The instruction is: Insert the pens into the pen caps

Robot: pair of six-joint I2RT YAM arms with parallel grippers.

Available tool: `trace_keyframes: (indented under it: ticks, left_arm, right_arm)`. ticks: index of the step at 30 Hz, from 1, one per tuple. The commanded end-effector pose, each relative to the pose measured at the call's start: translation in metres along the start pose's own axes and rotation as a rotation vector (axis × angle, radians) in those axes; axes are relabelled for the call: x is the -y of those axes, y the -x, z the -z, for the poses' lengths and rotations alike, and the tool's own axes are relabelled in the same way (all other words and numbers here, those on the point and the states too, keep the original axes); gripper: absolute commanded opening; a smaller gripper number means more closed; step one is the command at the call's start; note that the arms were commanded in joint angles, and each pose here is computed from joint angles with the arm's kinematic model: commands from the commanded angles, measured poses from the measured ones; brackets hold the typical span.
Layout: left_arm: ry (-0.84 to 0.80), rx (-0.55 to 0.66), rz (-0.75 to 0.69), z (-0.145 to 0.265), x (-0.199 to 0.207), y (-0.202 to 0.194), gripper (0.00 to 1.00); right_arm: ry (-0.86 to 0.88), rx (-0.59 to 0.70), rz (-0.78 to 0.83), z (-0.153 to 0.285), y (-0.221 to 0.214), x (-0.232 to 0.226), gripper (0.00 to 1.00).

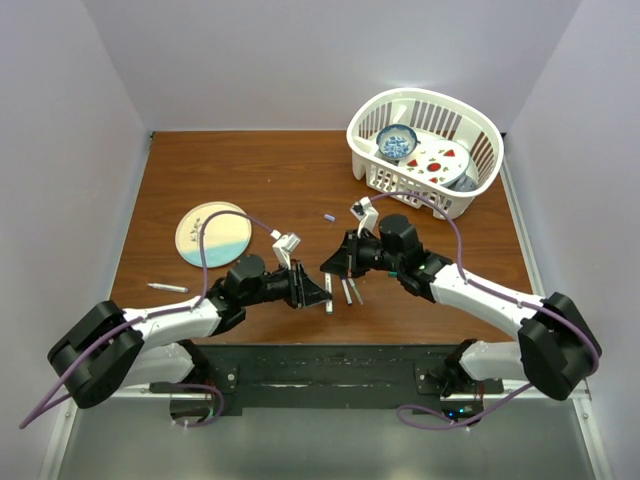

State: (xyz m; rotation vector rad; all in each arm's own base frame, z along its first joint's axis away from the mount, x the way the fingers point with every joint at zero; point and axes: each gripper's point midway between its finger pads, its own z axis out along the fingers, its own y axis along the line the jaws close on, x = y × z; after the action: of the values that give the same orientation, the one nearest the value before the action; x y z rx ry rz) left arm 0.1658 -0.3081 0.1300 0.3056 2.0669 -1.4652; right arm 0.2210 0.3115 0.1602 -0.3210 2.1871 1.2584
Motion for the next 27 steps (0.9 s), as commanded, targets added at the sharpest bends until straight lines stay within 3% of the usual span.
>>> trace_keyframes:
  ticks: [1,7,10,13,14,15,18,22,27]
  left_arm:
    - [-0.137,0.053,-0.101,-0.004,0.035,0.022,0.34]
    - [-0.163,0.025,-0.109,-0.005,0.036,0.016,0.38]
    - [-0.186,0.025,-0.111,-0.004,0.04,0.016,0.27]
    - [-0.209,0.012,-0.114,-0.004,0.044,0.014,0.01]
    - [-0.213,0.012,-0.115,-0.004,0.045,0.014,0.0]
    - [-0.218,0.012,-0.119,-0.003,0.047,0.015,0.0]
    - [-0.194,0.013,-0.151,-0.001,0.048,0.02,0.0]
    - [-0.087,0.064,-0.23,0.003,0.047,0.043,0.0]
    - [0.083,0.075,-0.342,0.022,0.035,0.061,0.0]
  right_arm:
    - [0.125,0.029,0.022,0.009,0.007,-0.032,0.0]
    - [0.137,0.052,0.032,0.017,0.013,-0.04,0.0]
    - [0.132,0.06,0.03,0.018,0.014,-0.039,0.0]
    - [0.131,0.065,0.027,0.019,0.015,-0.039,0.0]
    - [0.135,0.067,0.046,0.02,0.016,-0.041,0.01]
    - [0.121,0.051,0.06,0.021,0.013,-0.038,0.21]
    - [-0.003,0.001,0.185,0.028,0.013,-0.02,0.41]
    - [-0.152,0.035,0.409,0.045,0.043,-0.009,0.47]
    - [-0.284,0.028,0.724,0.063,0.063,0.013,0.45]
